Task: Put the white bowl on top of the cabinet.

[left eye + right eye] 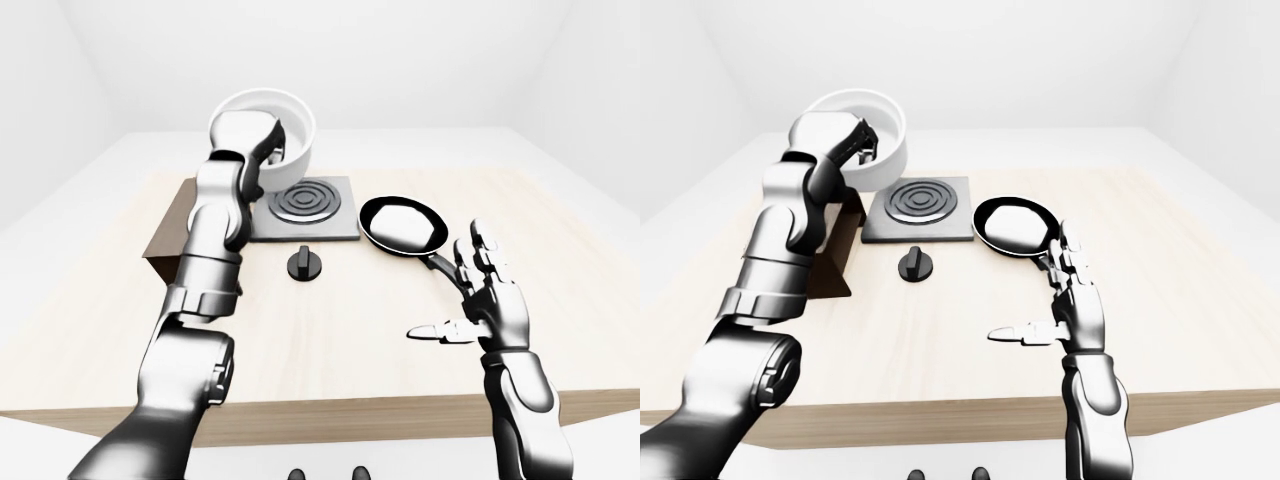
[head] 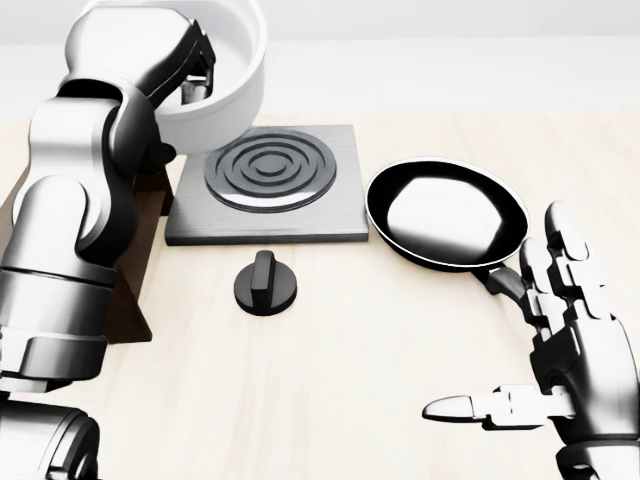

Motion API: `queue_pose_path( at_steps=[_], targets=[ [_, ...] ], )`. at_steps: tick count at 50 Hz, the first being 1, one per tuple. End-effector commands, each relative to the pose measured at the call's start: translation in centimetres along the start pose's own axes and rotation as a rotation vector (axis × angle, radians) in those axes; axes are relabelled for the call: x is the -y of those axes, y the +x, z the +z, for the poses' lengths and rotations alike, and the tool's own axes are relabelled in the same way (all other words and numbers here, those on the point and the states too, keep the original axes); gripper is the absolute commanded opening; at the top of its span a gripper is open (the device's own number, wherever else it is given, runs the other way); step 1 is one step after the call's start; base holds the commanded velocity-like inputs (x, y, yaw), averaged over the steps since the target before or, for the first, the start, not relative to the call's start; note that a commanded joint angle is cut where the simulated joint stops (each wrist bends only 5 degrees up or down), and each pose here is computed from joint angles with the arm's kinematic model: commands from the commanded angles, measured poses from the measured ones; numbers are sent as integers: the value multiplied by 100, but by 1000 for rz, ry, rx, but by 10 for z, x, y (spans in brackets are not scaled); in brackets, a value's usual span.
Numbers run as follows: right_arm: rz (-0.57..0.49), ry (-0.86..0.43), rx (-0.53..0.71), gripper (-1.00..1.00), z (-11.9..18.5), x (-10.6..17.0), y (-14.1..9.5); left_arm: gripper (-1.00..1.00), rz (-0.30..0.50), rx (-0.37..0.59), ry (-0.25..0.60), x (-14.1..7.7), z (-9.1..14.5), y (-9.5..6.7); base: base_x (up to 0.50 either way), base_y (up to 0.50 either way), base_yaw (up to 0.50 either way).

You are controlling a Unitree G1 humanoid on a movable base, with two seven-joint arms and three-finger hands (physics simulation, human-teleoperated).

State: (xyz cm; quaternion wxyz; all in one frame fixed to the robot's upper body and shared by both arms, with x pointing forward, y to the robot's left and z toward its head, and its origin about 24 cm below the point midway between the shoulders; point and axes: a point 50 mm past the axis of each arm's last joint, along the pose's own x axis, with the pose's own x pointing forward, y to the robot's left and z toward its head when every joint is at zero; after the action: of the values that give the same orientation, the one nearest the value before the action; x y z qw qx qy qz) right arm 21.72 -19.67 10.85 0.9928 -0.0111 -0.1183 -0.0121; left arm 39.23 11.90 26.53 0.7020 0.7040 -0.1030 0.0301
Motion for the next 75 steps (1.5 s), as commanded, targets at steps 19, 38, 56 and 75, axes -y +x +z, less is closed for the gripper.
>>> queue_pose_path(
  at_steps=[19,38,56,75],
  targets=[
    [-6,-3,9,100,2,1,1,-100,104,-195,-29,-16,-90,-6,0,0,0],
    [-4,-5,11,100,3,1,0,-100,105,-249,-72,-2,-109,-5,0,0,0],
    [4,-8,1,100,1,-1,-1,-100,98,-378,-209,46,-134,-6,0,0,0],
    [5,-9,-8,100,-1,-2,0,-100,82,-432,-210,61,-149,-15,0,0,0]
  ],
)
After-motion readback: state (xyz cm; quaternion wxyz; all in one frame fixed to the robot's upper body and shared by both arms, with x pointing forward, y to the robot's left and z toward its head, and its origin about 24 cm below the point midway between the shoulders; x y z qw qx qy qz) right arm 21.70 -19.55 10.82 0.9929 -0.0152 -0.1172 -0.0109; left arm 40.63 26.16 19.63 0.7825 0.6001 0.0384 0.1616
